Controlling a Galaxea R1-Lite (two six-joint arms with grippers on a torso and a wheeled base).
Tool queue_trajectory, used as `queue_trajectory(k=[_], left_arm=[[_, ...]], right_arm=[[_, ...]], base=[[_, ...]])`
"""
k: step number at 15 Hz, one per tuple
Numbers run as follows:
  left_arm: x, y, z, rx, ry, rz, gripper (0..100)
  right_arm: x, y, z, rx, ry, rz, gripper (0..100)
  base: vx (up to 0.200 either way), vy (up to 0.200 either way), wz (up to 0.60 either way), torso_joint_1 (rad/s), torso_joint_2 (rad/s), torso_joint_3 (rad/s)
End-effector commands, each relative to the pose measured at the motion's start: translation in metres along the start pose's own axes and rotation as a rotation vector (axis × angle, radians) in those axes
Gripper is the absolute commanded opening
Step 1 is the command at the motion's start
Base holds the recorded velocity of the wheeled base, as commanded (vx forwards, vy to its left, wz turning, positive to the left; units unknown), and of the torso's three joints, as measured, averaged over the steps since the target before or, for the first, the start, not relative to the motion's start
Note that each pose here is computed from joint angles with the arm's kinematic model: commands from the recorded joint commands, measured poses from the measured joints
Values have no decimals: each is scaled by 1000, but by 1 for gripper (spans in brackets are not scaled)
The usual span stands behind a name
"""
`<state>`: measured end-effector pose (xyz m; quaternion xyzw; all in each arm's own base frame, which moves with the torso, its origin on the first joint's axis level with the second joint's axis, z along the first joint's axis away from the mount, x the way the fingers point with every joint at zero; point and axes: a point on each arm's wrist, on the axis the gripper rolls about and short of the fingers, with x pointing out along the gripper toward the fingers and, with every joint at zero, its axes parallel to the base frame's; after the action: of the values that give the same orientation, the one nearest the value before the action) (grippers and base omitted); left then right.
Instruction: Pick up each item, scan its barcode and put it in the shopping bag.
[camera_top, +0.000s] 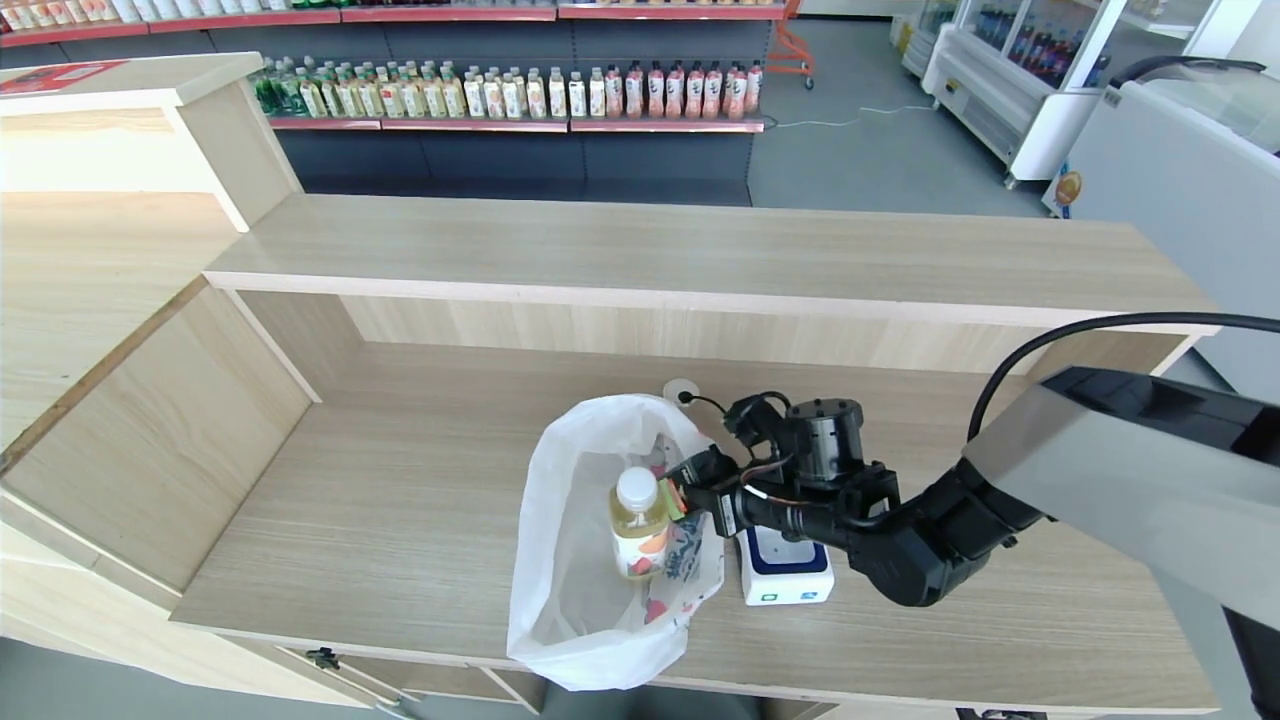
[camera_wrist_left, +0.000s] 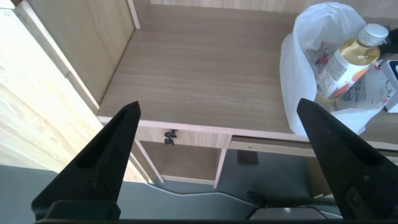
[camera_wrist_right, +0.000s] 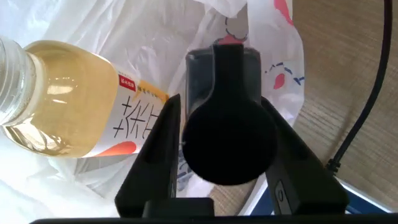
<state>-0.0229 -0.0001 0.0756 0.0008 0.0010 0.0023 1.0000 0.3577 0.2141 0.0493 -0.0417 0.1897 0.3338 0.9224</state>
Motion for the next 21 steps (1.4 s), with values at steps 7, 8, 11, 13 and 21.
queue_trajectory(k=[7,8,11,13,21], left_arm=[[0,0,0,0,0,0,100],[0,0,0,0,0,0,100],[0,0,0,0,0,0,100],[0,0,0,0,0,0,100],[0,0,0,0,0,0,100]], right_arm=[[-46,-3,54,139,-148,5,100],[-64,-4,64,178,-170,1,100],[-138,-4,68,200,-198,-40,100],[-185,-1,68,197,-246,-76,100],[-365,29,-56,225,-128,-625,100]], base=[[0,0,0,0,0,0],[0,0,0,0,0,0],[0,0,0,0,0,0],[0,0,0,0,0,0],[0,0,0,0,0,0]])
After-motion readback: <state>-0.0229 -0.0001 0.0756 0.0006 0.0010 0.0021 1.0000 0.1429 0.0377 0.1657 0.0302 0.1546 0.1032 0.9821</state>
